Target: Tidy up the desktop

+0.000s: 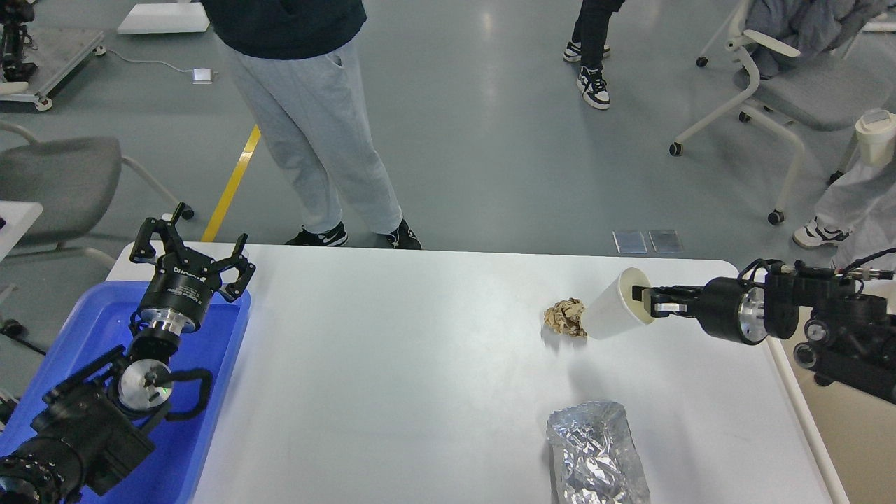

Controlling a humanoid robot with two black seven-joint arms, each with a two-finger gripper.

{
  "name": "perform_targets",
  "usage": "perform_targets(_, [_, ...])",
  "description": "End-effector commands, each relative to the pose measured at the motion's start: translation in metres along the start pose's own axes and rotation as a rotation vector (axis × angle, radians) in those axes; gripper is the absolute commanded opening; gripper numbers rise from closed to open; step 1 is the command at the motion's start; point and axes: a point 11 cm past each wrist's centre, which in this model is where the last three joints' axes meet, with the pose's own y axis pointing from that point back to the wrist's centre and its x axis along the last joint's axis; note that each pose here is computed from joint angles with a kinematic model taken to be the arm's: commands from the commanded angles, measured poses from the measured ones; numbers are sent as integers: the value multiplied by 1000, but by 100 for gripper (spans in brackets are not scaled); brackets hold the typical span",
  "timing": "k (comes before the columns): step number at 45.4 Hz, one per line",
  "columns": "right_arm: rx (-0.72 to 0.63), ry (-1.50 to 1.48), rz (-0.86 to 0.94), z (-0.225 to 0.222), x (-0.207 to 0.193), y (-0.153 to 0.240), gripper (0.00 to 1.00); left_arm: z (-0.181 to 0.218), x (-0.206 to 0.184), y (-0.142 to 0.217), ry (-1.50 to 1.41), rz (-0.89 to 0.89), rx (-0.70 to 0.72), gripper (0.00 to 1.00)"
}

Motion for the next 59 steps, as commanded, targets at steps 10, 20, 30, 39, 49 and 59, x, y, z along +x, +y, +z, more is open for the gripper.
perform_targets(10, [-5, 33, 67, -9, 108, 76, 0, 0, 0, 0, 0, 0, 0, 100])
perform_targets(20, [-4, 35, 62, -16, 129, 112, 0, 0, 0, 0, 0, 0, 0, 100])
perform_targets(30, [-50, 31, 77, -3, 135, 131, 0, 0, 0, 0, 0, 0, 0, 100])
perform_targets(39, [-192, -41, 132, 45, 123, 180, 0, 0, 0, 0, 0, 0, 0, 100])
perform_targets(49, [-331, -228, 251, 108, 95, 201, 0, 0, 0, 0, 0, 0, 0, 100])
perform_targets(59, [-409, -413, 367, 136, 51, 201, 0, 0, 0, 0, 0, 0, 0, 100])
